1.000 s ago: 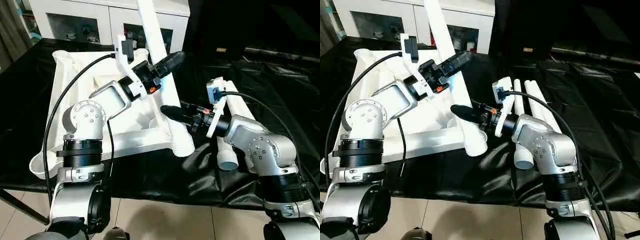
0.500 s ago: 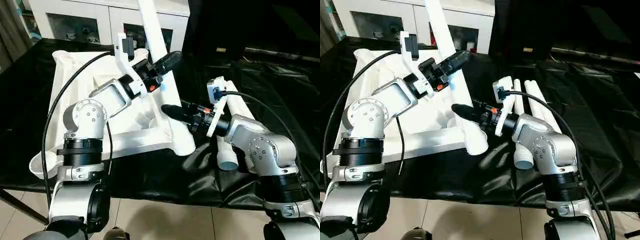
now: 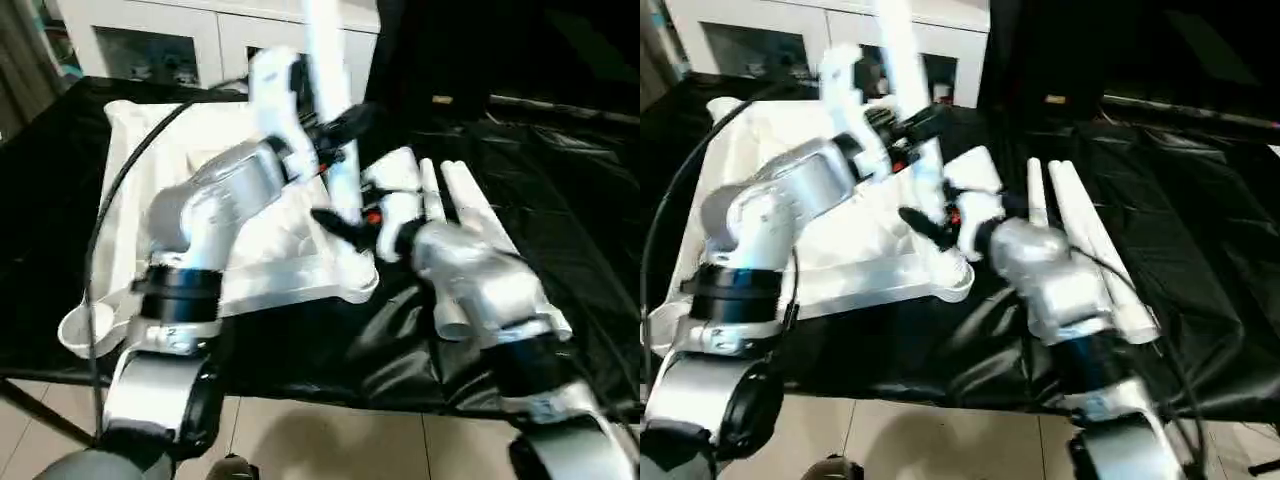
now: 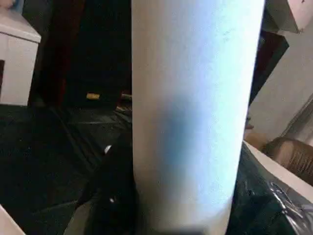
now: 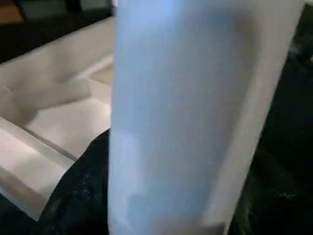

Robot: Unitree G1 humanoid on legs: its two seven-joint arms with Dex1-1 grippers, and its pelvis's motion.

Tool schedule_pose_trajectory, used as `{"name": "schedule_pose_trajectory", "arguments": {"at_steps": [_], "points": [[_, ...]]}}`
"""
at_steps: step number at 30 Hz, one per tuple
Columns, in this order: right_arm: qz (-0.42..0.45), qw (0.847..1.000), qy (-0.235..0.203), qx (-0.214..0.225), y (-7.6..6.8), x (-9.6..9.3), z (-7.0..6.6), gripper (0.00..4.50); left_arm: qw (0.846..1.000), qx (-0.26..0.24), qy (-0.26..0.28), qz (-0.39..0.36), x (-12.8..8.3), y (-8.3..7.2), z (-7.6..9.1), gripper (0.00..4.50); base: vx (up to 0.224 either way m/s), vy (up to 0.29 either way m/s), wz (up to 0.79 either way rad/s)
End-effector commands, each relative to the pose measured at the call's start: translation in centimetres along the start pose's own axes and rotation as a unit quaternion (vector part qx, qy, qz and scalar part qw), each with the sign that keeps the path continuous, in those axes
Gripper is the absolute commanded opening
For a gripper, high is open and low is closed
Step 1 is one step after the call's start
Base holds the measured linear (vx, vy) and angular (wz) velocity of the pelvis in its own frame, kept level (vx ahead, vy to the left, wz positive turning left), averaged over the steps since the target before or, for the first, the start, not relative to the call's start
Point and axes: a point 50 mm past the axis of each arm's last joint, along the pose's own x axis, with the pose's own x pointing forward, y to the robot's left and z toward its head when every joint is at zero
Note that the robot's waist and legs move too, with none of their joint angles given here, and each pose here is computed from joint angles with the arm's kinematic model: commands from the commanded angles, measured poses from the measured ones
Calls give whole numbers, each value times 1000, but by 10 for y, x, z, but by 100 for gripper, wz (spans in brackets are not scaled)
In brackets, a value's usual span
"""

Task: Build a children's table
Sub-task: Move to table

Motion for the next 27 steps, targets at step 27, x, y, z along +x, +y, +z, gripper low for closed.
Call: {"name": "schedule_pose_trajectory", "arguments": {"at_steps": [27], "points": [[267,957,-74,84,4,-52,15,189,973,-33,14,-230,-29,-5,0,275,0,0,0]]}}
